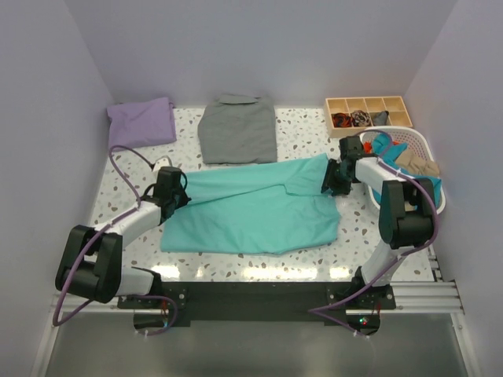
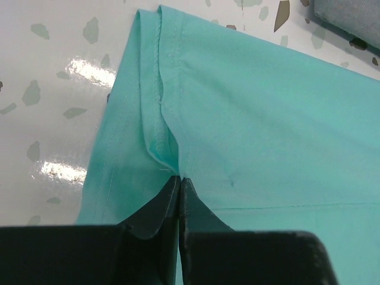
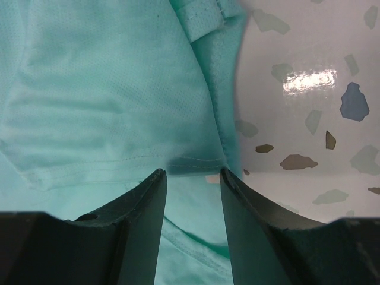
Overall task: Fold and stack the t-shirts
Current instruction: Fold the tshirt
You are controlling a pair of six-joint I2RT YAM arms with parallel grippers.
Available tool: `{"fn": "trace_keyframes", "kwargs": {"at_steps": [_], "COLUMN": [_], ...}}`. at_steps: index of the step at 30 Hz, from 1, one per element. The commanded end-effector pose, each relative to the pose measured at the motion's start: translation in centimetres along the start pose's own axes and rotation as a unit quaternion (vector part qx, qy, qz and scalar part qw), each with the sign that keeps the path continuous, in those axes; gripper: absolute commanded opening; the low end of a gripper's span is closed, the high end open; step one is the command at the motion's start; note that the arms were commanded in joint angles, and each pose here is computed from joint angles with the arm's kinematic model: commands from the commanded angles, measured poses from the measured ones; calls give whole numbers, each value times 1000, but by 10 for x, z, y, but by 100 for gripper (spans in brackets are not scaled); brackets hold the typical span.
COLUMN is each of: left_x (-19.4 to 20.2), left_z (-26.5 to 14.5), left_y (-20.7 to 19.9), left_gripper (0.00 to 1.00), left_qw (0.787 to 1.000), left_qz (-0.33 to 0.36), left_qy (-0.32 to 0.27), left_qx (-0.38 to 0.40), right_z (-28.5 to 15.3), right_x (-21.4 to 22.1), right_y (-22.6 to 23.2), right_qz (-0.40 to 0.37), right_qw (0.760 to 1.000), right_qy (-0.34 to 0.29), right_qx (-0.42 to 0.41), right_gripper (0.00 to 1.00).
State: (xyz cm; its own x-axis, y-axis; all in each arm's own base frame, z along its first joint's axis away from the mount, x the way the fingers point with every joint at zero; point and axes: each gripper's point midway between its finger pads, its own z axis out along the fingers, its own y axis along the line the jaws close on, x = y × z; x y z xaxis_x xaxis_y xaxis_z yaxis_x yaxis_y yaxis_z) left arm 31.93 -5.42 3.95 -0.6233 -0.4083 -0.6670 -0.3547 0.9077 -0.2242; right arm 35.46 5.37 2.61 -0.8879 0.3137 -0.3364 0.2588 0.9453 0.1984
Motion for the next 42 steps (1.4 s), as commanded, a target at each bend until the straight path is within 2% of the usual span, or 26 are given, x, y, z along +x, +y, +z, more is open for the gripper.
{"fn": "trace_keyframes", "kwargs": {"at_steps": [1, 12, 18, 20, 21, 22, 23, 31, 37, 42], "left_x": [-24, -21, -21, -20, -20, -19, -19, -25, -43, -56], "left_z": [-5, 1, 2, 3, 3, 3, 3, 3, 1, -2], "left_y": [-12, -15, -15, -15, -15, -15, -15, -18, -24, -24], "left_gripper": [4, 3, 3, 2, 2, 2, 2, 1, 1, 0], "left_qw": [999, 999, 999, 1000, 999, 1000, 1000, 999, 999, 998], "left_qz": [1, 6, 8, 10, 10, 10, 10, 13, 19, 26], "left_qy": [-34, -26, -26, -24, -25, -23, -23, -29, -45, -59], "left_qx": [14, 17, 18, 17, 17, 17, 16, 18, 16, 7], "right_z": [4, 3, 6, 10, 11, 11, 11, -16, -49, -61], "right_x": [-12, -13, -15, -15, -14, -14, -16, -28, -42, -47], "right_y": [-6, -9, -8, -5, -3, -2, 1, 17, 24, 31], "right_qz": [8, 6, 7, 7, 7, 7, 6, -17, -30, -35], "right_qw": [1000, 999, 999, 1000, 1000, 1000, 1000, 997, 993, 991], "right_qy": [-21, -24, -27, -23, -20, -18, -22, -61, -96, -105], "right_qx": [17, 27, 23, 16, 11, 8, 2, -46, -60, -73], "right_gripper": [45, 44, 36, 24, 17, 6, 1, 0, 0, 0]}}
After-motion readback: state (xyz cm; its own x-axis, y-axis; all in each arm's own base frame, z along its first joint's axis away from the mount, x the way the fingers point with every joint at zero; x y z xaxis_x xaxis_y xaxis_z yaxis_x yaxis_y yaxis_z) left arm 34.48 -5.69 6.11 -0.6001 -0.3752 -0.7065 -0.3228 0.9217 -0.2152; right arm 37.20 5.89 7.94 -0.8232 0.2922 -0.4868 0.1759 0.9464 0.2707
